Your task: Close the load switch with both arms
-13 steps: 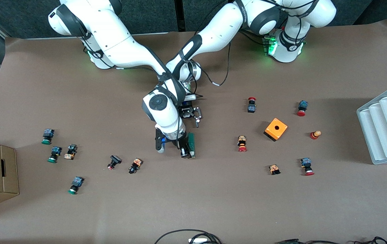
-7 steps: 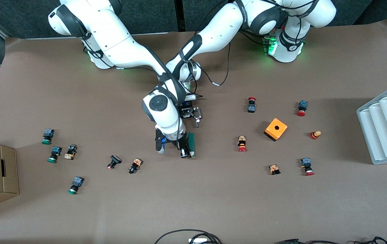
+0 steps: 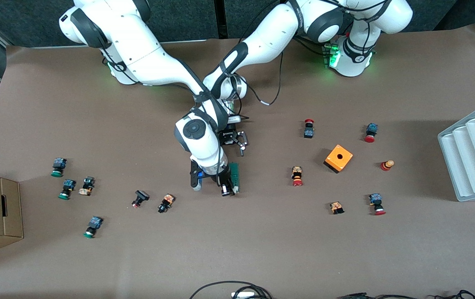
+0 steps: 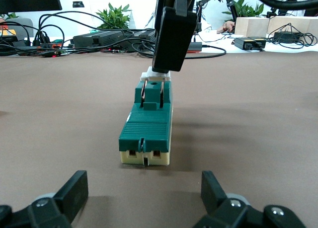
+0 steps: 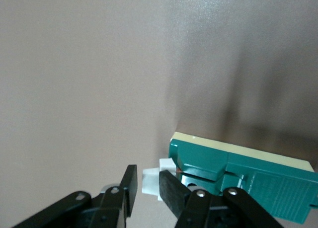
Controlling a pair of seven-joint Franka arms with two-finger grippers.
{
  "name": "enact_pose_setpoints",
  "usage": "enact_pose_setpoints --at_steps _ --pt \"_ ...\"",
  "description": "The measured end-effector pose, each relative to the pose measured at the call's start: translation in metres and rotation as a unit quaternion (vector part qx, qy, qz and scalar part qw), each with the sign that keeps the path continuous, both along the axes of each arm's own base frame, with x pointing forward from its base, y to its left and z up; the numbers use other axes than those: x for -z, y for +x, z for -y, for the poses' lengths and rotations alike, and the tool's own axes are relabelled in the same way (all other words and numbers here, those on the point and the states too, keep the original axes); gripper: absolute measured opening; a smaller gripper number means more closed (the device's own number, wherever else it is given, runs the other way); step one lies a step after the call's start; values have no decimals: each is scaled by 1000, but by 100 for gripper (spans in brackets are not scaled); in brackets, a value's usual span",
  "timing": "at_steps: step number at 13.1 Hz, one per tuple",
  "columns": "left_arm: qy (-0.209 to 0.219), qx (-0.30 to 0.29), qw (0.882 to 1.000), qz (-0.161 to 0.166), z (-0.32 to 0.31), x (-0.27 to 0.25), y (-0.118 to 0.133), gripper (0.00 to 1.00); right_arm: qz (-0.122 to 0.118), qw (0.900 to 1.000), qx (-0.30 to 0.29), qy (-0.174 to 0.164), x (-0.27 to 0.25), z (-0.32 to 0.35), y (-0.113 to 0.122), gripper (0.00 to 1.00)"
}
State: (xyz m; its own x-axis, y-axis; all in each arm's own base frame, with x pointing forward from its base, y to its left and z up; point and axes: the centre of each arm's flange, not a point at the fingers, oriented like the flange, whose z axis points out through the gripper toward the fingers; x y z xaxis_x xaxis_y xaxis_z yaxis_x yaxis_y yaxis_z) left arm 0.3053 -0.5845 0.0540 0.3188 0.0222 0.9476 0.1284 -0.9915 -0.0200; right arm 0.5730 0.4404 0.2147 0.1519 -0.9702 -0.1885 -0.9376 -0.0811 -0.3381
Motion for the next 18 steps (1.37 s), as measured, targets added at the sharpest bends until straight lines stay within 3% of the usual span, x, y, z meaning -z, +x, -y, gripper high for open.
enact_pose_setpoints --at_steps 2,3,7,10,14,16,18 --pt "0 0 1000 0 0 0 0 100 0 1000 0 0 -1 0 1 30" --pt "0 0 1000 0 0 0 0 100 -4 1000 2 -3 -3 1 4 34" --pt "0 0 1000 0 0 0 0 100 -15 1000 22 -6 -61 25 42 72" --pt "0 0 1000 0 0 0 0 100 -21 999 -12 -20 -127 78 69 99" --pt "2 1 1000 0 0 0 0 100 -51 986 -144 -65 -205 192 84 100" --pt "13 4 1000 -3 1 -2 2 100 -58 971 -218 -85 -235 249 78 100" --pt "25 3 1000 -11 1 -5 6 100 -57 948 -294 -105 -260 294 67 100"
